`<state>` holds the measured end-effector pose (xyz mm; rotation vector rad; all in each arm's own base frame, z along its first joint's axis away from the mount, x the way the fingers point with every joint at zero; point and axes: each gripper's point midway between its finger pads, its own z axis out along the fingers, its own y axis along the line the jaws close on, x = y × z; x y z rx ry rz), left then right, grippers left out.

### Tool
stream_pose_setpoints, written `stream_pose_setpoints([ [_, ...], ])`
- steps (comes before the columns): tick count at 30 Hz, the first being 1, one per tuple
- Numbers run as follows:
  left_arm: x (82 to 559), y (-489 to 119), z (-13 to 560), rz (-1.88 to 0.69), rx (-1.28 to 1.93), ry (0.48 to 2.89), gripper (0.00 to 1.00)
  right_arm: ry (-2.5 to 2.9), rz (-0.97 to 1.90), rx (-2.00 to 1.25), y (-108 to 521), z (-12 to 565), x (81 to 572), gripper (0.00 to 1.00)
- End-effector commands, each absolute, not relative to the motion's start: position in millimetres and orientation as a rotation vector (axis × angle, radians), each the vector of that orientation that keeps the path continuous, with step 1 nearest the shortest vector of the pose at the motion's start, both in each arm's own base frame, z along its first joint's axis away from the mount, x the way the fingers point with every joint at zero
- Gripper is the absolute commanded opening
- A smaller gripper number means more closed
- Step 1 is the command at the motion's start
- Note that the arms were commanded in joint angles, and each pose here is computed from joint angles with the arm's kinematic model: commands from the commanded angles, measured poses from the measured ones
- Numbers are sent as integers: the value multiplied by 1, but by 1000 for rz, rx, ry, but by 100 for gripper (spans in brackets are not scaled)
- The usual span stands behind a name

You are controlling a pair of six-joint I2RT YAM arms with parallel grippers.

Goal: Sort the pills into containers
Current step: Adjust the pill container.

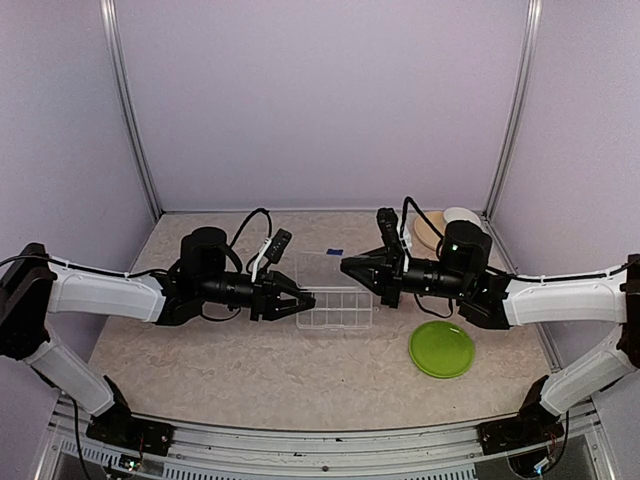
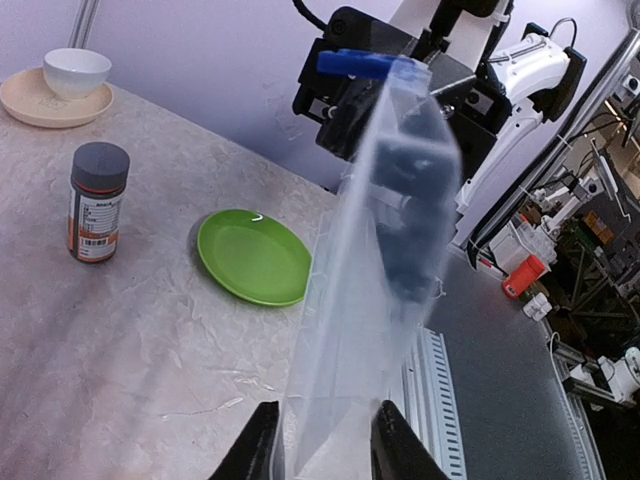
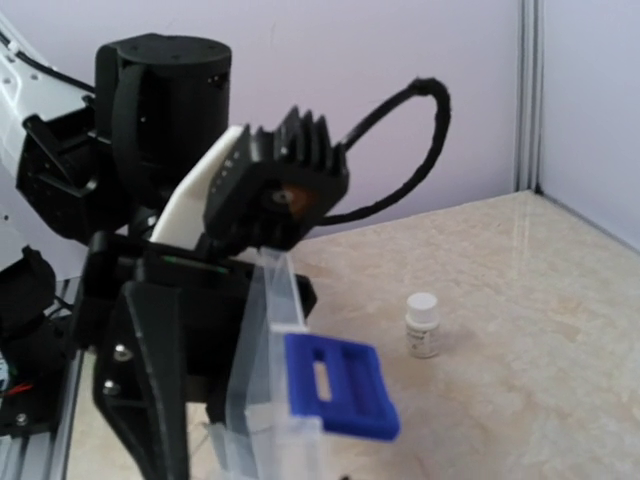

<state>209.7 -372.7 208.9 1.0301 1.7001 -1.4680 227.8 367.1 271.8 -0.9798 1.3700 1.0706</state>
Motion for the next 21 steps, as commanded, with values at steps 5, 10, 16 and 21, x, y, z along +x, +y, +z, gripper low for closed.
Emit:
stream_pose_setpoints([
  [5, 201, -373, 212, -1485, 1079, 1638, 19, 1429, 1127, -887, 368, 274, 239, 0],
  [10, 206, -371, 211, -1446, 1060, 1650, 22, 1469, 1153, -858, 370, 275, 242, 0],
  [16, 210, -370, 210, -1397, 1049, 1655, 30, 1559, 1215, -789, 371, 269, 250, 0],
  [21, 210, -370, 211, -1368, 1052, 1651, 32, 1635, 1307, -719, 374, 267, 255, 0],
])
